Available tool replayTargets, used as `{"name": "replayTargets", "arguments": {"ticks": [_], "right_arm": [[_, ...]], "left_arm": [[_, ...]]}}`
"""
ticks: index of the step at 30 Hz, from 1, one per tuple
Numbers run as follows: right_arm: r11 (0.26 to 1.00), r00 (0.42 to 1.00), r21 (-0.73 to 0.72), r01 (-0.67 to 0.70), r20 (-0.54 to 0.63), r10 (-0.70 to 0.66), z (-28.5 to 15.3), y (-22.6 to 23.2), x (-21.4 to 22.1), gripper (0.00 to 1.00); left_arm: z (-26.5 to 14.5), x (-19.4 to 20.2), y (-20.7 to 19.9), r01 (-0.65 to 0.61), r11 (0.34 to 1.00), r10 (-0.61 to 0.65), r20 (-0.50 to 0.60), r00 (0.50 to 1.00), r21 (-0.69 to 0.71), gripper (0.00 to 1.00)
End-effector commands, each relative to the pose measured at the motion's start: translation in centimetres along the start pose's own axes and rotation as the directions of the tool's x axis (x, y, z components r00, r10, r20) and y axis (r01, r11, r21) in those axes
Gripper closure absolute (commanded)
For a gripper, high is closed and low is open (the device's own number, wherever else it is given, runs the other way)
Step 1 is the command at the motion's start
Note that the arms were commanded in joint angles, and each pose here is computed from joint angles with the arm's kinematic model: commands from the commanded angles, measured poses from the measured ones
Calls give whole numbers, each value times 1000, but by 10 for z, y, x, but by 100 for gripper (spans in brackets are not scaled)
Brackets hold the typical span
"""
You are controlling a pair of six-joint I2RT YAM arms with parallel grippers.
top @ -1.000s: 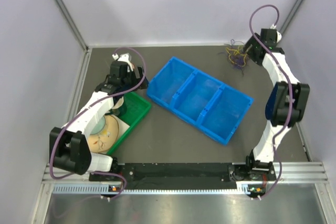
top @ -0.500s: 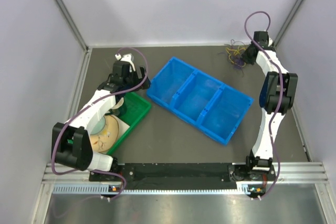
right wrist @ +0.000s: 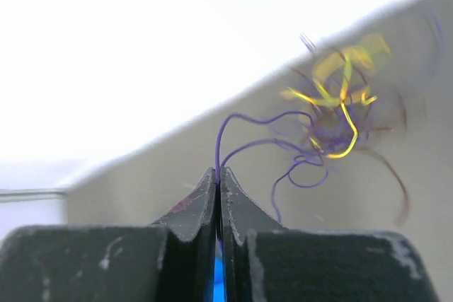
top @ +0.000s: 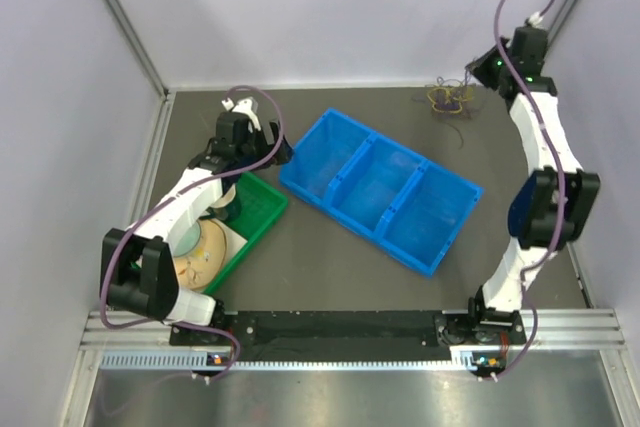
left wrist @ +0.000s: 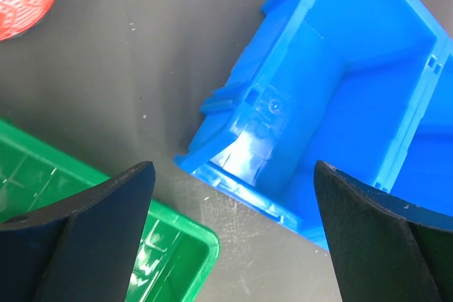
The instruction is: Untangle the cables
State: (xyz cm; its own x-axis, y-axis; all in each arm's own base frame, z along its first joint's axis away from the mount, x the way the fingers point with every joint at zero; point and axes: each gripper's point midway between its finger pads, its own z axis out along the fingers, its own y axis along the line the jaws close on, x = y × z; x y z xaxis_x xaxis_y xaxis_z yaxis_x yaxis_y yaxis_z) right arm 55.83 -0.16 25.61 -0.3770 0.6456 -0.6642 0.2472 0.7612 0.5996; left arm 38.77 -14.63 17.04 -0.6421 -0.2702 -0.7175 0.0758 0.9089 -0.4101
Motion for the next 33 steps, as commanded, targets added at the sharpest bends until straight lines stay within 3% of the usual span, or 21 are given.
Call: {"name": "replayTargets", "arguments": {"ticks": [1, 6, 11, 14, 17, 22, 24, 33], "right_arm": [[964, 974, -258, 57, 228, 4, -85, 91, -77, 100], [932, 939, -346, 104, 342, 22, -139, 129, -111, 100], [922, 912, -367, 126, 408, 38, -156, 146, -136, 100], [923, 913, -366, 123, 406, 39, -145, 148, -140, 100], [965, 929, -254, 65, 369, 34, -94, 108, -122, 100], [1000, 989, -4, -5, 148, 6, 16, 11, -40, 100], [1000, 995, 3, -28, 92, 27, 26, 1, -21, 100], [993, 998, -115, 19, 64, -12, -8, 54, -3, 100]], "left_arm": [[2, -33, -27, -7, 996, 0, 79, 997, 87, 1], [4, -35, -33, -4, 994, -4, 78, 997, 107, 1], [3, -26, -54, -43, 976, 36, 36, 999, 212, 1], [-3, -27, -77, -104, 958, 95, 44, 994, 268, 1], [-6, -32, -93, -148, 951, 136, 64, 989, 272, 1], [-3, -34, -110, -159, 940, 147, 65, 987, 300, 1], [-4, -37, -117, -161, 935, 147, 68, 987, 316, 1], [18, -66, -197, -133, 841, 100, 91, 991, 524, 1]]}}
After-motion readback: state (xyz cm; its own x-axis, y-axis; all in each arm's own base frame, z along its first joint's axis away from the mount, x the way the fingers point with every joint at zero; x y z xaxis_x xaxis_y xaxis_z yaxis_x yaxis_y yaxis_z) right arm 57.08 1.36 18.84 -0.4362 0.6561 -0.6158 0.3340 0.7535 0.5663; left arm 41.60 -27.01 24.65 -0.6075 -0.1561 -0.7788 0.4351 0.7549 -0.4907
